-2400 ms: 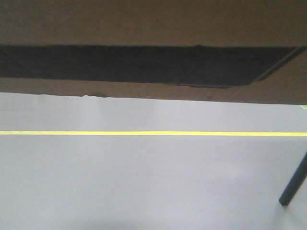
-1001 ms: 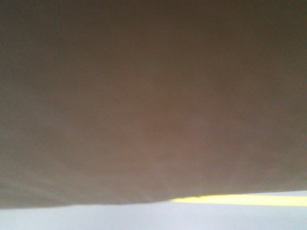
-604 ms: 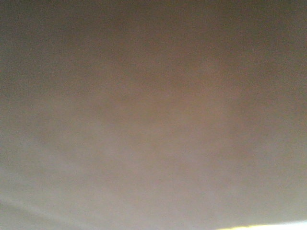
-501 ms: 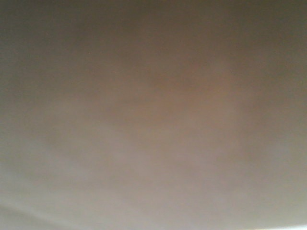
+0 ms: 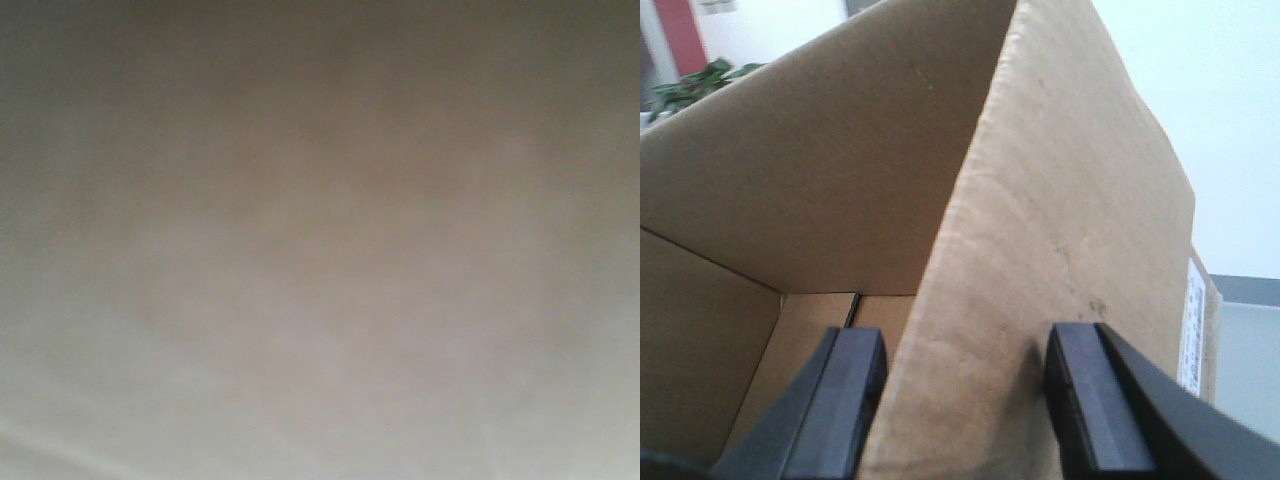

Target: Grab box from left shelf to table start

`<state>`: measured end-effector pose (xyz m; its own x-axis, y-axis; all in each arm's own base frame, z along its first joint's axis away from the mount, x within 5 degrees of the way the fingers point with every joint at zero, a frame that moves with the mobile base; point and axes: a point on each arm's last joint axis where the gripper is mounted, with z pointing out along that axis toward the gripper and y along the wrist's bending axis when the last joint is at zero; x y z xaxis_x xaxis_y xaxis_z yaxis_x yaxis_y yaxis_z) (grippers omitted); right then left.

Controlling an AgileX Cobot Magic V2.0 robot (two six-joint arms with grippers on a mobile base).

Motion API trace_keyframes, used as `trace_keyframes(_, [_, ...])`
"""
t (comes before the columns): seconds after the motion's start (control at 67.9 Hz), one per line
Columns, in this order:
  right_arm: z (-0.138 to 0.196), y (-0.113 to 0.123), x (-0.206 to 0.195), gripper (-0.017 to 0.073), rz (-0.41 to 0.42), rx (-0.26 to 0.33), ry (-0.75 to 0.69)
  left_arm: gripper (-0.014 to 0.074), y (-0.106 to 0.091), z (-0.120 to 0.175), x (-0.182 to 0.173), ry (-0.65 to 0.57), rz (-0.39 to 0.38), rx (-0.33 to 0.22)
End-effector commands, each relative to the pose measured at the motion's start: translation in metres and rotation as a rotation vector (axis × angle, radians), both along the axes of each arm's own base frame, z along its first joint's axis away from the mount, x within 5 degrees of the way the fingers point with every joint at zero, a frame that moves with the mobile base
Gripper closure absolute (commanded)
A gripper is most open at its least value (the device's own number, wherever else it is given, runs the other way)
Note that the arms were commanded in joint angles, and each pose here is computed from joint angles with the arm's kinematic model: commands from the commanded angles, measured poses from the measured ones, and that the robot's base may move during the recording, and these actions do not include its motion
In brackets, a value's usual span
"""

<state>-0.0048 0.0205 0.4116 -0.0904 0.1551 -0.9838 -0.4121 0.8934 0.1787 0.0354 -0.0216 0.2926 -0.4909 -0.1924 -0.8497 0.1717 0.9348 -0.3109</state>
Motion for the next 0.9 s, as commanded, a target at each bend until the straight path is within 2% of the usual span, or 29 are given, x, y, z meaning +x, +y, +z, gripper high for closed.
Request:
trace_keyframes(0.0, [0.0165,-0.0043,-0.0016,0.0502,-0.048,0.018,-0.113,0.0685,-0.0001,0.0024,-0.0012,-0.024,-0.067,0.11])
trace_keyframes(0.883, [0.0165,-0.0042,-0.0013,0.0502,-0.048,0.018,-0.112,0.0686,-0.0003,0.0025,-0.0012,-0.025,-0.068,0.106])
